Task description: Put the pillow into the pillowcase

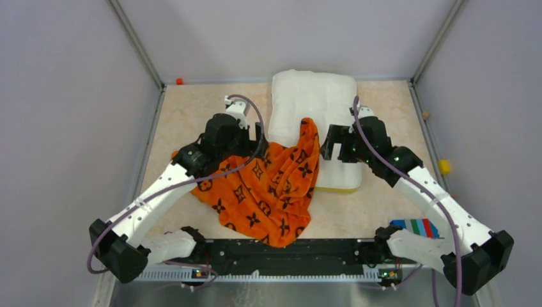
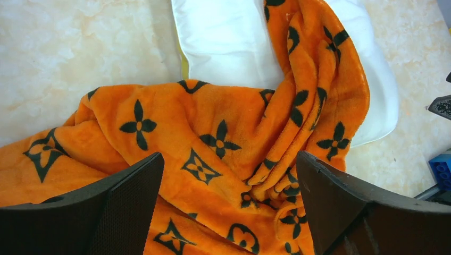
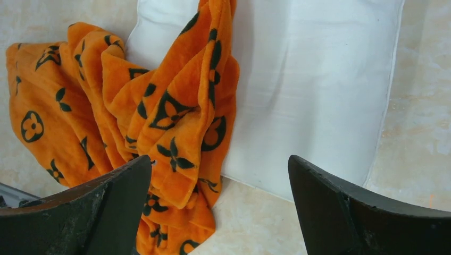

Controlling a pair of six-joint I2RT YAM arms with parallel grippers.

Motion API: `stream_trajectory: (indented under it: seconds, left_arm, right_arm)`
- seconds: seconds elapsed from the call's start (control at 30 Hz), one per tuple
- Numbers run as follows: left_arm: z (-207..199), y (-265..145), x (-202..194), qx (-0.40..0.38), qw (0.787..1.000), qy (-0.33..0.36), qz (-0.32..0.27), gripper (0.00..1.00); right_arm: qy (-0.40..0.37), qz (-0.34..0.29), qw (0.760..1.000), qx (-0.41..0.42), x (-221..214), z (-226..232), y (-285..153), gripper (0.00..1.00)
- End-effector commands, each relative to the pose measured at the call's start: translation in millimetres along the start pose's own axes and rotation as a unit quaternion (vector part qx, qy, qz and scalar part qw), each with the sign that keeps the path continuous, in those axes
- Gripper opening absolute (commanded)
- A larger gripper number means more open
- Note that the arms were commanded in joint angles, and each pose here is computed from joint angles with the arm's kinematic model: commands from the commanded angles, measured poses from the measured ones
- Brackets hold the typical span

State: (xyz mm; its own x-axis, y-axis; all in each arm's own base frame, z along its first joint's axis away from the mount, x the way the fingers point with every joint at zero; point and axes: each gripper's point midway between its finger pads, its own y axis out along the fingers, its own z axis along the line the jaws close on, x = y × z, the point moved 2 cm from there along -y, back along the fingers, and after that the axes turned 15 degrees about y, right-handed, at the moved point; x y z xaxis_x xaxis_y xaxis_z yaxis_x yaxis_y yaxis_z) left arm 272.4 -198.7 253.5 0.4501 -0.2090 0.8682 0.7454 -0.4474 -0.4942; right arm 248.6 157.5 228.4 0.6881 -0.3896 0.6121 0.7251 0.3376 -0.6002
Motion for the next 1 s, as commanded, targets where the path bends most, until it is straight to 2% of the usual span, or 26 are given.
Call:
stream_trajectory:
  seconds: [0.0, 0.33, 0.47, 0.8, 0.97]
  left_arm:
    - [-3.2, -3.8, 12.4, -0.01, 1.0, 0.005, -0.027, 0.99]
    - [-32.2, 5.6, 6.0, -0.071, 0.997, 0.013, -0.023, 0.99]
    - [-56.9, 17.2, 12.5, -0.092, 0.995, 0.022, -0.027, 0.99]
    - [-112.8, 103.2, 18.6, -0.103, 0.994, 0.034, 0.0, 0.99]
    - [-111.0, 146.2, 3.8, -0.054, 0.997, 0.038, 0.037, 0.97]
  right_arm:
    - [0.004, -0.019, 1.0, 0.014, 5.0, 4.8, -6.9, 0.98]
    - [0.003, -0.028, 1.0, 0.012, 9.1, 4.6, -12.4, 0.98]
    - [0.005, -0.046, 0.999, -0.006, 16.8, 0.6, -16.3, 0.98]
    - [0.045, -0.086, 0.994, -0.057, 28.3, -23.3, -25.4, 0.99]
    - [0.056, -0.085, 0.99, -0.093, 18.3, -47.0, -14.3, 0.99]
